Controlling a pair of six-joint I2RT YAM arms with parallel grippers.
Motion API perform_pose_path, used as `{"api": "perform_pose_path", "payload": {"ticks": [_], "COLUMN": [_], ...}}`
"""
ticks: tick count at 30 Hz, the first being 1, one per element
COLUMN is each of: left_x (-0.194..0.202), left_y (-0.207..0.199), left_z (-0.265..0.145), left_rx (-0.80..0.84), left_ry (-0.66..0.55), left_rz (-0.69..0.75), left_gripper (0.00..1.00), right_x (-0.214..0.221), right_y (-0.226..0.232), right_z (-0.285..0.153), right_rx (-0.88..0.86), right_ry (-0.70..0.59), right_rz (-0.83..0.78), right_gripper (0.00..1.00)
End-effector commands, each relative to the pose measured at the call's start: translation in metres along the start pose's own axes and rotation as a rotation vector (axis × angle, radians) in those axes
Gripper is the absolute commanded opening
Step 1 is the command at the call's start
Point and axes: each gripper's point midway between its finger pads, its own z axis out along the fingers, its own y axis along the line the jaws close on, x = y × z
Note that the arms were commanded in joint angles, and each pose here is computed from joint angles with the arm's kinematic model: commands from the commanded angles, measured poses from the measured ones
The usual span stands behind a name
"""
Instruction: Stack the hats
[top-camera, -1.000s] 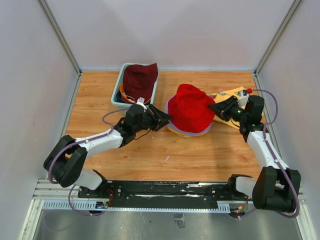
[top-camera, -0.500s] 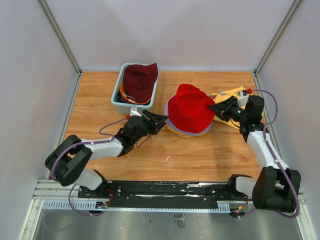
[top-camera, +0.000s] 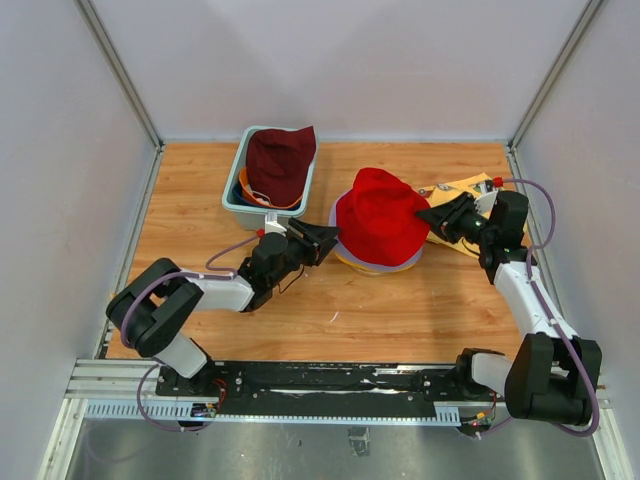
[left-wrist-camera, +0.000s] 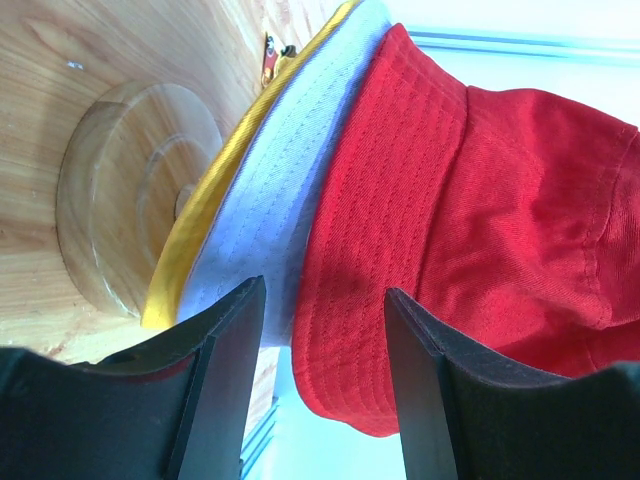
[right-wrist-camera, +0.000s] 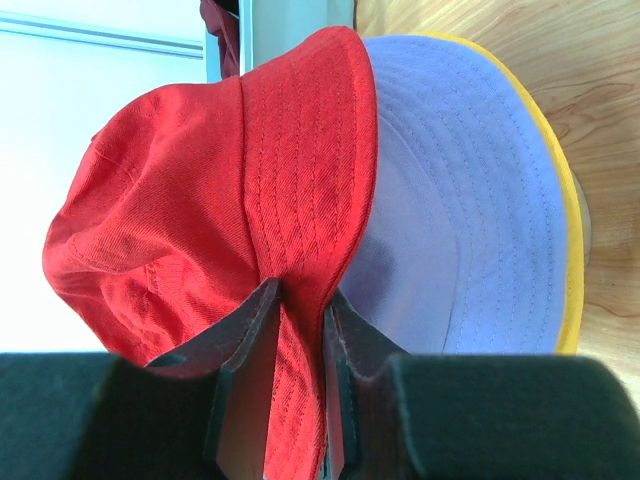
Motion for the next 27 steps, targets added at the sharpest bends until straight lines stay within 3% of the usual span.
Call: {"api": "perform_pose_path", "payload": {"ticks": [1, 13, 20, 23, 27], "left_x": [0.0, 0.003, -0.001, 0.001, 0.003], "left_y": [-0.013, -0.028, -0.038, -0.043, -0.04], "left_z": [0.003, 0.018, 0.009, 0.008, 0.005], "left_rx": [0.048, 0.17, 0.265, 0.3, 0.303], "left_ry": [-0.014, -0.009, -0.024, -0.009, 0.003], "left_rz": [0.005, -0.026, -0.056, -0.062, -0.066], "left_gripper": [0.56, 0.55, 0.45, 0.3, 0.02], "right_x": [0.001, 0.003, 0.005, 0.006, 0.006], "right_y": [0.002, -0.001, -0.004, -0.005, -0.005], "right_z": [-0.002, 0.0, 0.001, 0.0, -0.001], "right_rx": [-0.008, -0.001, 0.006, 0.009, 0.012], "right_ry": [0.022, 0.035, 0.039, 0.04, 0.036], "right_rz": [-0.023, -0.019, -0.017, -0.018, -0.021], "right_gripper": [0.24, 0.24, 0.24, 0.24, 0.24]}}
